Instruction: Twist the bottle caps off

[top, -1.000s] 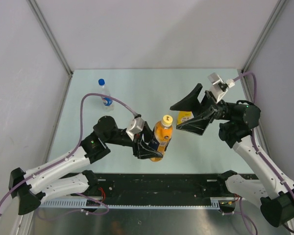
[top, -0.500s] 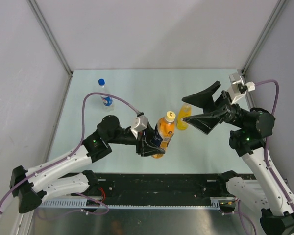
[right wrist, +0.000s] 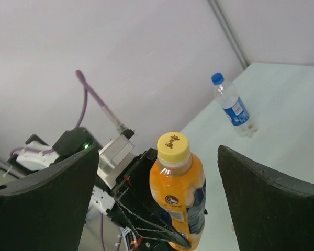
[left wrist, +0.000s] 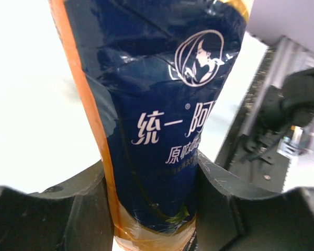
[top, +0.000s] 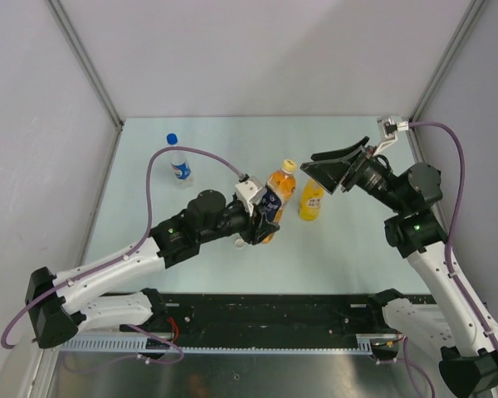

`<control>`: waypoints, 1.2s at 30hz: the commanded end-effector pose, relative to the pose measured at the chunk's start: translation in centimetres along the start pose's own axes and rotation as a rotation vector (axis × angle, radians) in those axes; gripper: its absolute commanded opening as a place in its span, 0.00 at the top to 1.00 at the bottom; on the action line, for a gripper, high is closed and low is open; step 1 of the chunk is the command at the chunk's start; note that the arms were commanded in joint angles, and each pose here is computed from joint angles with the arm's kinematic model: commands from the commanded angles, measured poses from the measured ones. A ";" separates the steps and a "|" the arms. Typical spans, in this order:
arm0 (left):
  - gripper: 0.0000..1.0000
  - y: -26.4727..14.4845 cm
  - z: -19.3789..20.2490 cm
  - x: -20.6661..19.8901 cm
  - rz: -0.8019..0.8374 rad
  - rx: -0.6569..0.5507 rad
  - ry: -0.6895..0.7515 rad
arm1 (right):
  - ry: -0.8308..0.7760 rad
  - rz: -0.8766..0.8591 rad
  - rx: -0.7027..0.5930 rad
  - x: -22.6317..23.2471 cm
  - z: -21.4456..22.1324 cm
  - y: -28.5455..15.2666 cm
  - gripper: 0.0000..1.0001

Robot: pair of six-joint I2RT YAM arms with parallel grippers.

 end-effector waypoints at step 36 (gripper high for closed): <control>1.00 -0.2 -0.7 4.7 -0.889 0.065 0.321 | 0.051 0.355 0.031 -4.0 2.8 5.3 0.41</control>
Point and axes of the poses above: each gripper's point midway between its finger pads, its own y axis out along the fingers, its own x axis along the line the jaws close on, z = x × y, the point moved 2 cm from there along -y, back along the fingers, and after that the axes turned 5 degrees about -y, right-handed, at the moved point
